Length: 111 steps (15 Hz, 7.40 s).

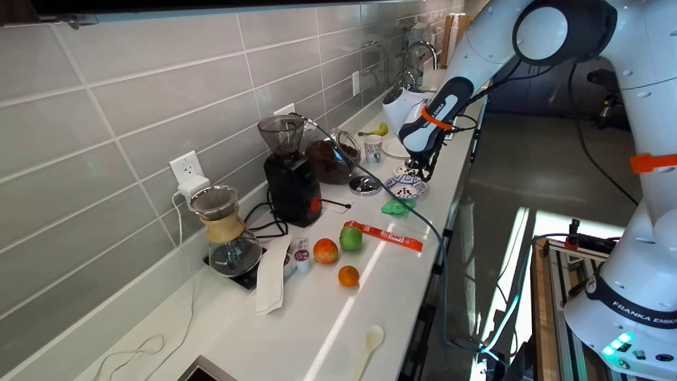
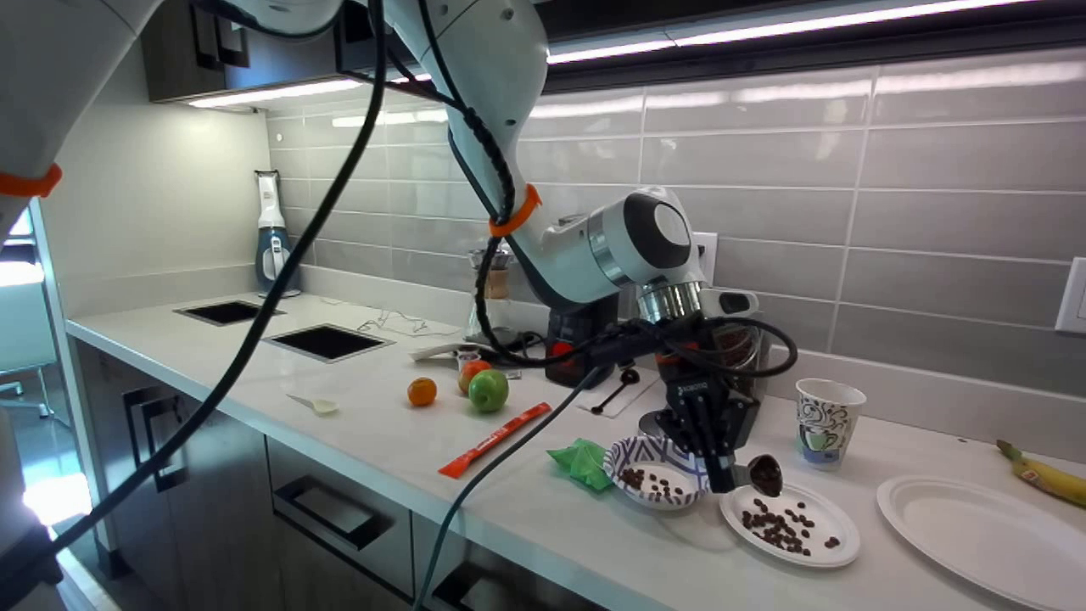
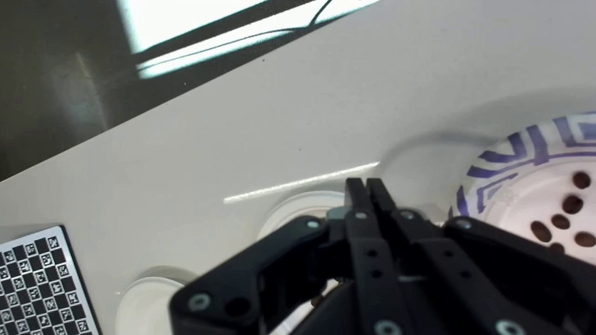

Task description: Use the silver ladle to put some of the coffee beans onto the small white plate

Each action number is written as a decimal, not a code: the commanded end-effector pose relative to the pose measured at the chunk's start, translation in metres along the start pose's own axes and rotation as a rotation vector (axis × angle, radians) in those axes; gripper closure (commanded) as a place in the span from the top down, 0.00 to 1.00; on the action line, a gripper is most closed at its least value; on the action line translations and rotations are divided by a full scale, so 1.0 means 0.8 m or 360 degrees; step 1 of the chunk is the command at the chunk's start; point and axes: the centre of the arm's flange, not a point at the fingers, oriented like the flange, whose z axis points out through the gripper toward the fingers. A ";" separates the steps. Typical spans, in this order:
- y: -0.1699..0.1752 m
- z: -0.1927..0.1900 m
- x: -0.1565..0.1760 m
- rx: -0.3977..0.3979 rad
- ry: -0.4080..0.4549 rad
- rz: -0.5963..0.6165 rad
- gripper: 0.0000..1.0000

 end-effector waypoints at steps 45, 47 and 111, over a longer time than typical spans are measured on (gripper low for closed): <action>0.138 0.039 -0.038 0.1072 0.0267 -0.0096 0.01; 0.141 0.039 -0.039 0.1117 0.0288 -0.0104 0.01; -0.075 -0.132 0.016 -0.0856 0.1071 -0.1168 0.01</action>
